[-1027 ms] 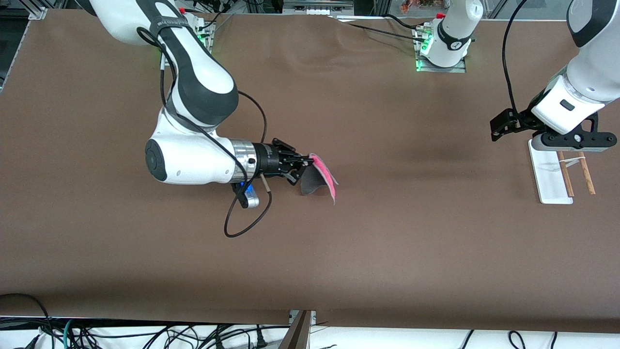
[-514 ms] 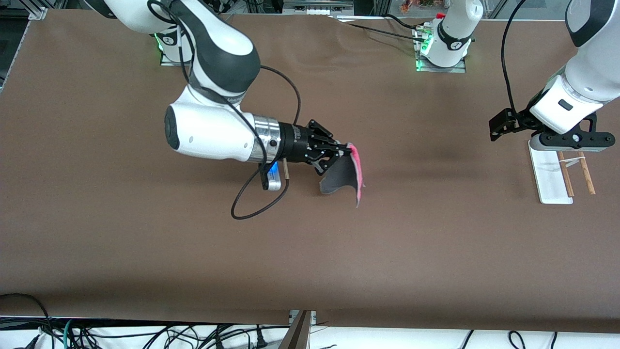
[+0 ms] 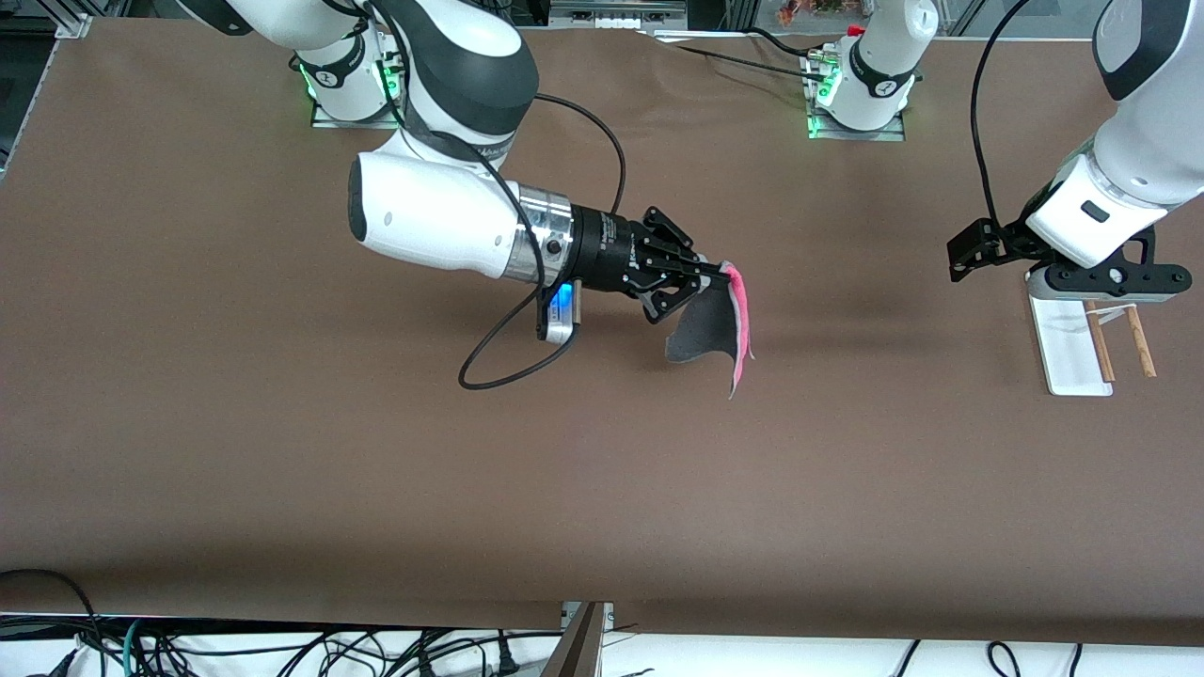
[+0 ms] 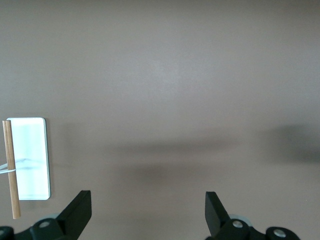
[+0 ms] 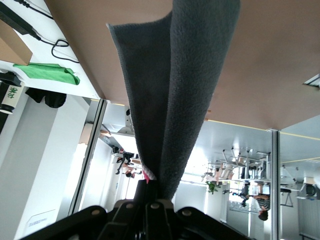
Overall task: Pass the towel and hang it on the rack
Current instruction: 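Lift the towel with the right gripper toward the table middle, then reach the left gripper toward the towel held by the right gripper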
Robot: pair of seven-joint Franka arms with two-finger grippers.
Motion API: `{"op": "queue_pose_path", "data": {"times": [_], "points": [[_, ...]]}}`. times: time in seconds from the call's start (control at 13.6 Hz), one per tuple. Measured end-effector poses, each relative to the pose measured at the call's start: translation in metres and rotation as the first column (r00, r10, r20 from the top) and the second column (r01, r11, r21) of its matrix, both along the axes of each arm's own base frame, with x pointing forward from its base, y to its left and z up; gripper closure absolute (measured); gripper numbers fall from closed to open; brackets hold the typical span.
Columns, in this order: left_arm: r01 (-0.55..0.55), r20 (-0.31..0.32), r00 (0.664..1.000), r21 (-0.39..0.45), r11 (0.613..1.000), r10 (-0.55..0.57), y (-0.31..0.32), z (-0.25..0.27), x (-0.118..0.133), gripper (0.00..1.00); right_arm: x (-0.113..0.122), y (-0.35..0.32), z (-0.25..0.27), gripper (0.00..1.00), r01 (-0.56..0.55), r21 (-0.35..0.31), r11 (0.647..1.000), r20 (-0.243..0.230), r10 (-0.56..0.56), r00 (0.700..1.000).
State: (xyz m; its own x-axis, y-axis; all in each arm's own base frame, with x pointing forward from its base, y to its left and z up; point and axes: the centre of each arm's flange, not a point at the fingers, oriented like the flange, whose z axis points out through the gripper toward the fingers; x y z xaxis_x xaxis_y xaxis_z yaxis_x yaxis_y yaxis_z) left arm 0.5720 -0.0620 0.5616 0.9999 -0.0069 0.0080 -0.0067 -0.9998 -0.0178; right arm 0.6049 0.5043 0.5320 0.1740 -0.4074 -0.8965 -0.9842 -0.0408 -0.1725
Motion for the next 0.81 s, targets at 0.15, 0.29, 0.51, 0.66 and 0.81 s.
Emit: {"op": "queue_pose_path", "data": {"times": [0.15, 0.29, 0.51, 0.66, 0.81], "points": [[-0.002, -0.001, 1.000, 0.000, 1.000, 0.002, 0.001, 0.000, 0.000, 0.00, -0.007, 0.009, 0.005, 0.99, 0.030, 0.021, 0.999, -0.011, -0.030, 0.999], [-0.004, -0.015, 1.000, 0.001, 1.000, 0.004, 0.002, -0.004, 0.000, 0.00, -0.013, 0.017, 0.009, 0.99, 0.042, 0.039, 0.998, -0.017, -0.042, 0.999], [-0.003, -0.053, 0.999, -0.009, 1.000, 0.003, 0.000, -0.018, 0.003, 0.00, -0.014, 0.017, 0.010, 0.99, 0.048, 0.043, 0.998, -0.022, -0.047, 0.999], [-0.017, -0.073, 0.997, -0.101, 0.995, 0.009, -0.011, -0.023, 0.003, 0.00, -0.013, 0.017, 0.010, 0.99, 0.050, 0.044, 0.998, -0.023, -0.049, 0.999], [-0.010, -0.085, 0.996, -0.218, 0.976, -0.009, -0.024, -0.023, 0.003, 0.00, -0.013, 0.017, 0.010, 0.99, 0.051, 0.044, 0.998, -0.024, -0.050, 0.998]]}}
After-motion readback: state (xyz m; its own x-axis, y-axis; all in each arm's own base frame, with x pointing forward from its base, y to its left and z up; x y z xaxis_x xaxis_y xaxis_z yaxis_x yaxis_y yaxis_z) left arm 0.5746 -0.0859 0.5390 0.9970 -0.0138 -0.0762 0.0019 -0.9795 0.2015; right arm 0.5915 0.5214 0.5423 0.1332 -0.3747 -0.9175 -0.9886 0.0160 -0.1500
